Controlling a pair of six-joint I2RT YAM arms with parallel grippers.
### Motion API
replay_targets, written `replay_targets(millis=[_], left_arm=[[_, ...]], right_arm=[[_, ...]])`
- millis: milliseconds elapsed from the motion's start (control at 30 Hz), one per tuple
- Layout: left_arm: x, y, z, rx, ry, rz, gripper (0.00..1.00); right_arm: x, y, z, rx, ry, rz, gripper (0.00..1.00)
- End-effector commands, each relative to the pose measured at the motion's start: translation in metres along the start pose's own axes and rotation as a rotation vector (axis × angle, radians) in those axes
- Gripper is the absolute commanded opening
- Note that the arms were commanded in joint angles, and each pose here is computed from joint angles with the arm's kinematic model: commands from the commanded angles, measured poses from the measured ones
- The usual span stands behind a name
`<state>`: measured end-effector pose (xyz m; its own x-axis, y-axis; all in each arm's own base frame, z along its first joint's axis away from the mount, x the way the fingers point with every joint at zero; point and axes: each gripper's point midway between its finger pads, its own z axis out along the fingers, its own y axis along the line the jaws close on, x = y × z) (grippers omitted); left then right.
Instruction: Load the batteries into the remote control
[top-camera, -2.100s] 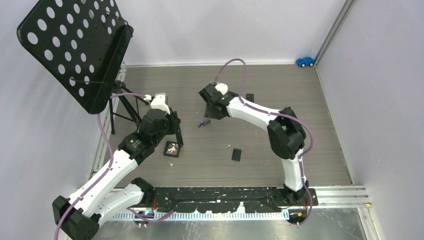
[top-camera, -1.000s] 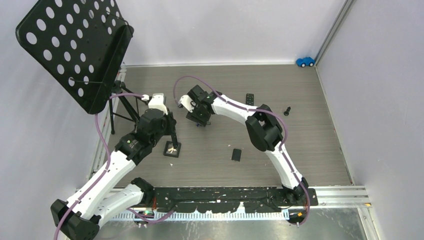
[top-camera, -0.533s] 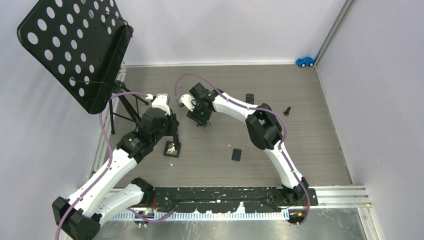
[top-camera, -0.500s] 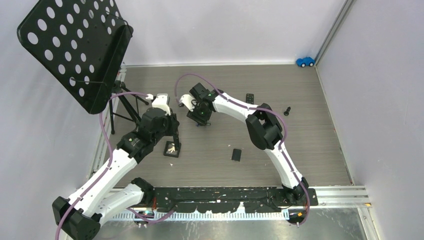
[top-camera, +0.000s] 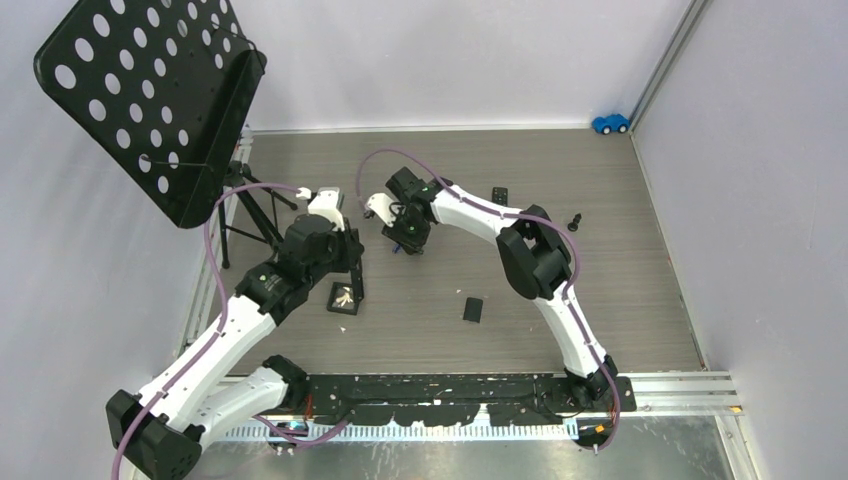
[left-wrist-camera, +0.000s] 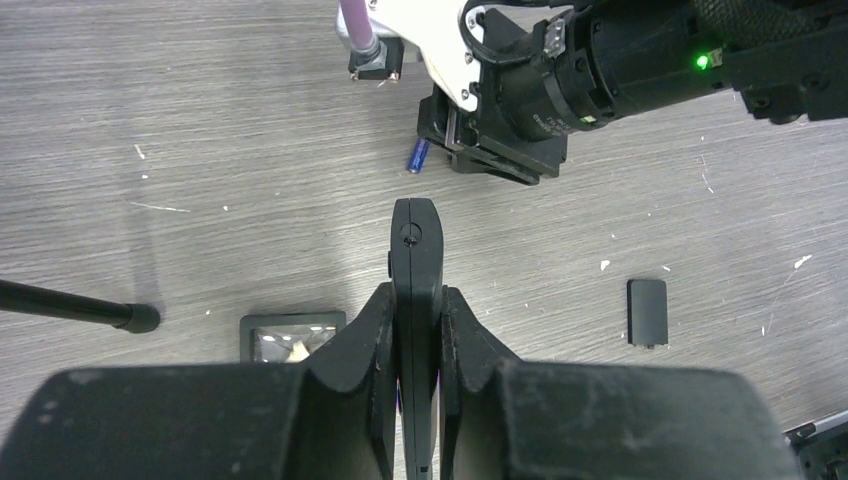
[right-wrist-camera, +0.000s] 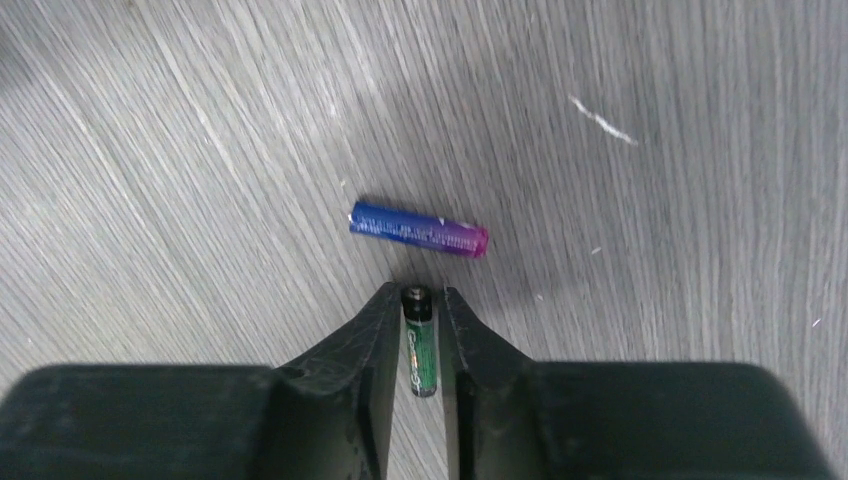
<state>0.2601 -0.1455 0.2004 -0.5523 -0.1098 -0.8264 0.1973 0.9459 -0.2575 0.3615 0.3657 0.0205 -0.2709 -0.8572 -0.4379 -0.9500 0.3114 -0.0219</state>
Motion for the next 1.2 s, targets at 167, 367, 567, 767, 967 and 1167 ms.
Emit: replay_targets(millis=[167,367,567,767,967,1167], left_arm=[[-0.023,-0.019,0.001,0.074,-0.062,-0.041,0.00],[-0.023,-0.024,0.003,0.102,-0.056,-0.046,0.00],[-0.023,-0.042,0.004,0.196,-0.056,-0.055,0.00],[-0.027,-0.082,0.001,0.412,-0.045,-0.051,0.00],[-0.041,-0.110,0.001,0.549,-0.065,-0.129,0.00],[-0.065,-0.137,-0.003,0.683,-0.106,-0.271,0.00]], right_arm=[[0.052,0.014,-0.004,-0.065,0.184,0.020,0.32],[0.048,0.004,-0.006,-0.008,0.182,0.050,0.05],[0.015,-0.015,-0.052,0.141,-0.052,0.176,0.02],[0.005,-0.021,-0.125,0.329,-0.268,0.417,0.03],[0.006,0.002,-0.202,0.361,-0.521,0.717,0.04],[-0.031,0.062,-0.280,0.061,-0.938,0.833,0.05]])
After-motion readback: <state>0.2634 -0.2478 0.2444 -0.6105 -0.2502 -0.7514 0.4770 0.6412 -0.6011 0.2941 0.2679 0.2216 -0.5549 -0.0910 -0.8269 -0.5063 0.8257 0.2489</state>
